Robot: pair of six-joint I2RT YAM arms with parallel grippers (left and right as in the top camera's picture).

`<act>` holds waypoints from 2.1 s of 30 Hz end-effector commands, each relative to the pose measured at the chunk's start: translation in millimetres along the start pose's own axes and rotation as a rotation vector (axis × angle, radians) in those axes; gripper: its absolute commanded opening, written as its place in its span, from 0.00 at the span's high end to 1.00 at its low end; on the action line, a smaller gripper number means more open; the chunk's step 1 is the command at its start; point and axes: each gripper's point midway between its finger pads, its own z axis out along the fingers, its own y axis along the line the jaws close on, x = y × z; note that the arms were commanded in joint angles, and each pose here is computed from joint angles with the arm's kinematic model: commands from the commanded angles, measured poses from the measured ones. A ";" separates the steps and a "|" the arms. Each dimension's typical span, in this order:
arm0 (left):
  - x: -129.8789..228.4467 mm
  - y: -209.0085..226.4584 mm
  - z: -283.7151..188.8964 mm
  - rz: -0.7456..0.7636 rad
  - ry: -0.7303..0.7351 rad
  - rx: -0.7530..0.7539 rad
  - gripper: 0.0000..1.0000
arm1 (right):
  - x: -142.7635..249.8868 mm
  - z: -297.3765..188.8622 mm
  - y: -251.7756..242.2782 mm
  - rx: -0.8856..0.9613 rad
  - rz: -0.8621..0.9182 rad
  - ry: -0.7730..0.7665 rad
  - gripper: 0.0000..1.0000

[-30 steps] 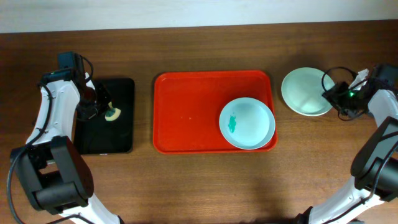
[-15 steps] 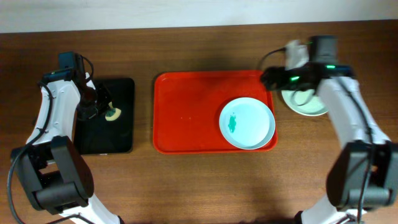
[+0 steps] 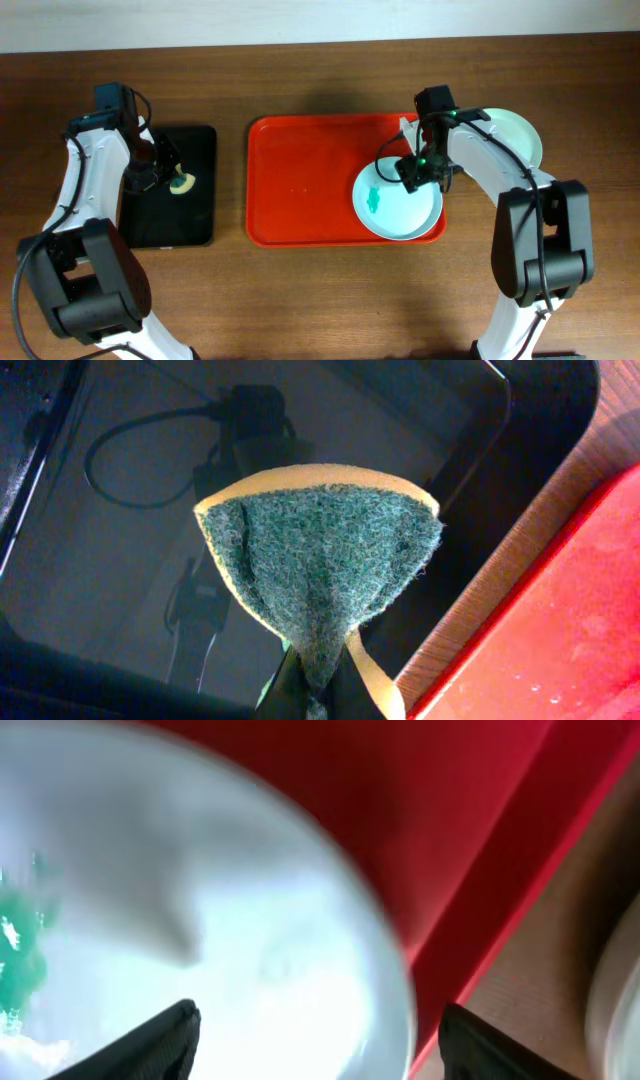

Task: Clean dirty plates on tray and stack at the side
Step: 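Move the right gripper to the light blue plate and grip its rim, then carry the sponge with the left gripper over the light blue plate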

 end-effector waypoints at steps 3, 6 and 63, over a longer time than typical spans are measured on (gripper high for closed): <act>-2.4 -6.2 -10.1 0.028 -0.025 0.023 1.00 | 22.0 2.0 12.6 -0.073 0.031 0.084 0.25; -2.2 -6.6 -10.1 0.028 -0.024 0.025 1.00 | 25.8 2.3 13.4 -0.075 0.059 0.099 0.25; 156.9 -222.1 10.1 0.533 0.002 0.195 1.00 | -49.9 23.9 111.5 -0.328 0.390 -0.200 0.96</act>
